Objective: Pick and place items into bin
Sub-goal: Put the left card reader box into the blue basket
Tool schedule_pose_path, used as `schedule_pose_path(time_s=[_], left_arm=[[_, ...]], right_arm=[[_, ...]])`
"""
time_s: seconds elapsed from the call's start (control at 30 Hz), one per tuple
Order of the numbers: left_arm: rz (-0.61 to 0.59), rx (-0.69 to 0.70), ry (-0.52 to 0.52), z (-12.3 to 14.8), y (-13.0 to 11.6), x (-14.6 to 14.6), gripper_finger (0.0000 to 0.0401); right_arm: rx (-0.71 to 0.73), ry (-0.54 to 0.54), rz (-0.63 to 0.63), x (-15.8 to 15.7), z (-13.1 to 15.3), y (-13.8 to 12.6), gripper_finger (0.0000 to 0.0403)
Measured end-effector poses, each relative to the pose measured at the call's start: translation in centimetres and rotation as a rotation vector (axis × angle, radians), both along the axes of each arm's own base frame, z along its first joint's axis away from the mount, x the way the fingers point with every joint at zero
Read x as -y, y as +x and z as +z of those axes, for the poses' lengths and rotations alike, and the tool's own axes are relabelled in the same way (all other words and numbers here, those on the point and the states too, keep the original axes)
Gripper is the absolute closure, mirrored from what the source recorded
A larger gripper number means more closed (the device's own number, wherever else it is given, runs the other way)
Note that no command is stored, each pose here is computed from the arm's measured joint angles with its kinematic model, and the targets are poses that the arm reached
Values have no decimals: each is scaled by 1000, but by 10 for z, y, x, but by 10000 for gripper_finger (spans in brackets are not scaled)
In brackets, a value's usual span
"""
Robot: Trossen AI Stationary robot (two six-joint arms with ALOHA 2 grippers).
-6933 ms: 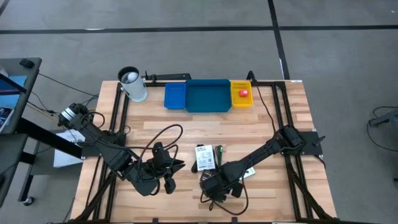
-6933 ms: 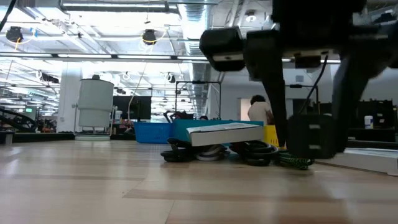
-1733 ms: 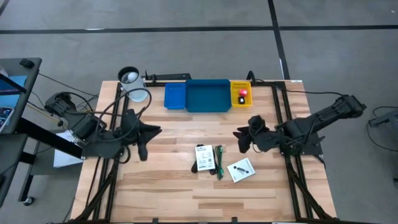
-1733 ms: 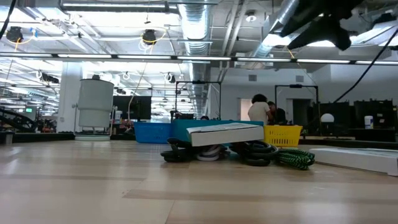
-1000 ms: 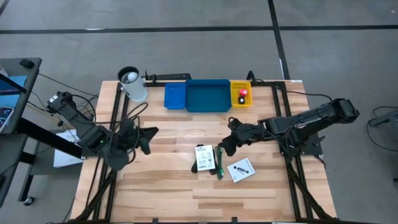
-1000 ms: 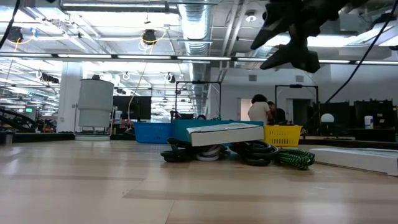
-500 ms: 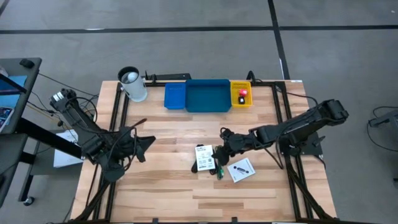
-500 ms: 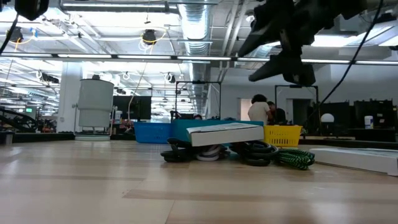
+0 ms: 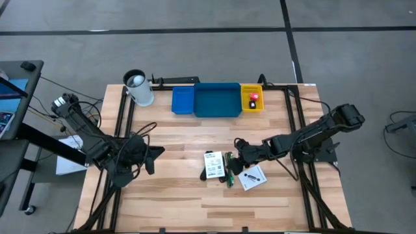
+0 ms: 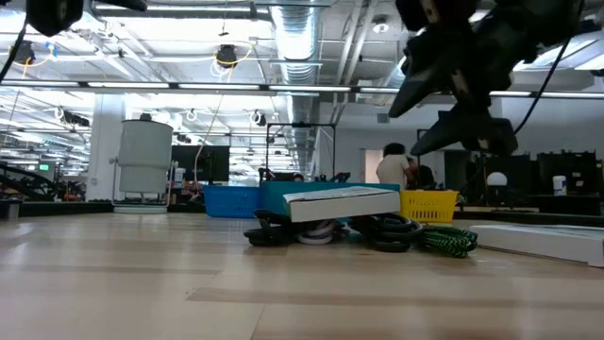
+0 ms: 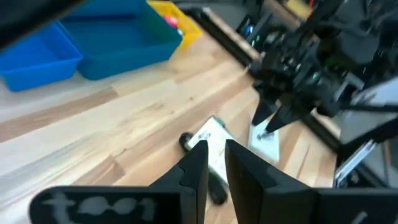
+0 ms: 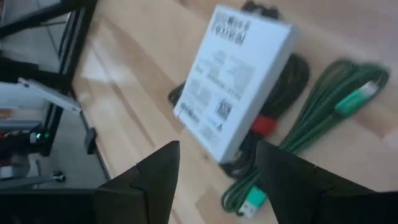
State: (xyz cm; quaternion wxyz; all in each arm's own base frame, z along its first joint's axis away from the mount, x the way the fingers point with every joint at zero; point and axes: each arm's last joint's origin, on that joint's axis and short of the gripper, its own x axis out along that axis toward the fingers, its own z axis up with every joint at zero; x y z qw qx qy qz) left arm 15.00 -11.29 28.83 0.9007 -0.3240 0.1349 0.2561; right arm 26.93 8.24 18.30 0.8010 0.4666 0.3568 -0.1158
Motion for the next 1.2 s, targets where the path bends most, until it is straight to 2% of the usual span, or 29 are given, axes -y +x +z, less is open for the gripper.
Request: schedule_pose_path(time_s=[0.17,0.4,0.63,0.87,0.97,1.2], left_arm=[[-49,-59,21,-1,11,-4,357],[-205,-108,56,-2,41,-4,357],[-243,-172,70,-16,66,-9,357],[-301,-177,25,-32,95,-6,357],[-327,-144,23,-31,99,-5,357],[-367,-163,45,-31,103,-12,357]], right_arm=[[46,17,17,-4,-5,-3,196],[49,15,8,-1,-5,-2,197],[51,7,15,-2,-5,-2,202],[54,-5,24,-2,-5,-2,204],[55,-8,23,-2,-5,-2,202],[64,-44,14,-1,-5,-2,204]])
